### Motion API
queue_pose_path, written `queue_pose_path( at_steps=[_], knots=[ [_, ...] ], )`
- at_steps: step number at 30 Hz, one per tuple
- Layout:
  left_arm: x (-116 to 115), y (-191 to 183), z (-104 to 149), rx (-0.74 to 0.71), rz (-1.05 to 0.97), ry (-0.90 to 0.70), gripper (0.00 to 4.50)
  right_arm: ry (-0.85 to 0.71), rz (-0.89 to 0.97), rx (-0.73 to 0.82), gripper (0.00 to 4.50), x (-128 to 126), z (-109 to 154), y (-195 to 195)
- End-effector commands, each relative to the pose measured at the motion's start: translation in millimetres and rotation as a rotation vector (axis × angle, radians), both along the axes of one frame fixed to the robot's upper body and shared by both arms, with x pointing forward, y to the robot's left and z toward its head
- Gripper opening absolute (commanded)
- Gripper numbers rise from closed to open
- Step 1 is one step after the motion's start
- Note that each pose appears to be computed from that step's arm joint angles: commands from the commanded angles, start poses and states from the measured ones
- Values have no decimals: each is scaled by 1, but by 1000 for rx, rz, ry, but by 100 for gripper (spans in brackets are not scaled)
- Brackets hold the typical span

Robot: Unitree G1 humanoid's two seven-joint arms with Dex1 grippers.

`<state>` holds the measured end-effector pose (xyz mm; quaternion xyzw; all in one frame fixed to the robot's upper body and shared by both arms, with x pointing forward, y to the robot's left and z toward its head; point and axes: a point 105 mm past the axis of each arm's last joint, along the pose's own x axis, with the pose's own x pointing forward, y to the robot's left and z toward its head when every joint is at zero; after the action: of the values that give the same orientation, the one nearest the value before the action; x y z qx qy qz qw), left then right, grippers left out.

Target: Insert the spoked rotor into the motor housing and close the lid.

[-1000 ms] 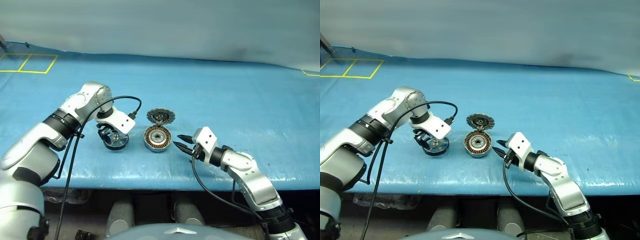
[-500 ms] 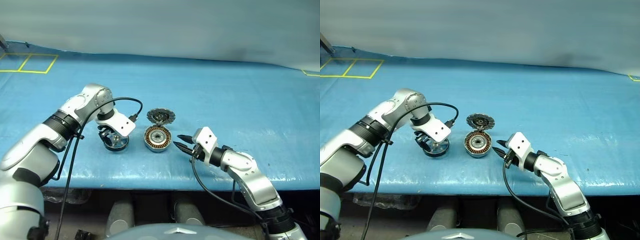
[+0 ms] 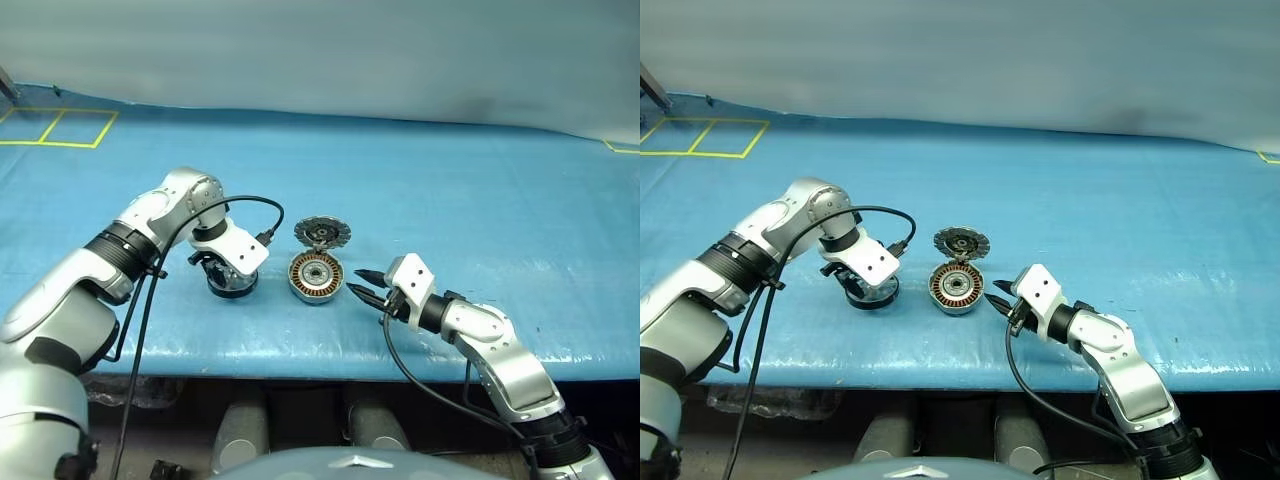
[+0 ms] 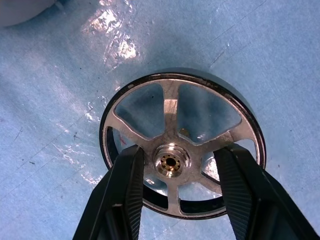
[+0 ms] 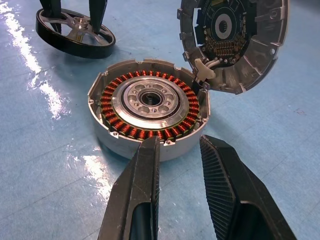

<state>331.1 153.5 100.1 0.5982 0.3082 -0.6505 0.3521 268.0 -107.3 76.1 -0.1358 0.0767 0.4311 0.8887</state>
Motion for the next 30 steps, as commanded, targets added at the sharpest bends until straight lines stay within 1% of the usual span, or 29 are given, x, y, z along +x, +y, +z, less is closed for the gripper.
queue_pose_path(
  at_steps=[1,13,18,24,27,29,30],
  knots=[
    [-1,7,-6,17,14,8,182,-48,4,8,133,0,12,1],
    [-6,9,-15,-7,23,27,181,-58,-2,6,133,2,13,1],
    [7,-3,-8,-119,23,-61,181,-58,0,4,133,2,13,2],
    [17,-4,4,-209,33,-134,181,-61,-6,6,133,3,13,2],
    [18,-5,9,-283,22,-148,181,-62,-13,9,133,3,12,1],
    [16,-6,11,-324,29,-137,181,-64,-18,10,133,3,12,0],
    [14,-7,14,-371,46,-119,181,-66,-25,12,133,3,12,-1]
  ],
)
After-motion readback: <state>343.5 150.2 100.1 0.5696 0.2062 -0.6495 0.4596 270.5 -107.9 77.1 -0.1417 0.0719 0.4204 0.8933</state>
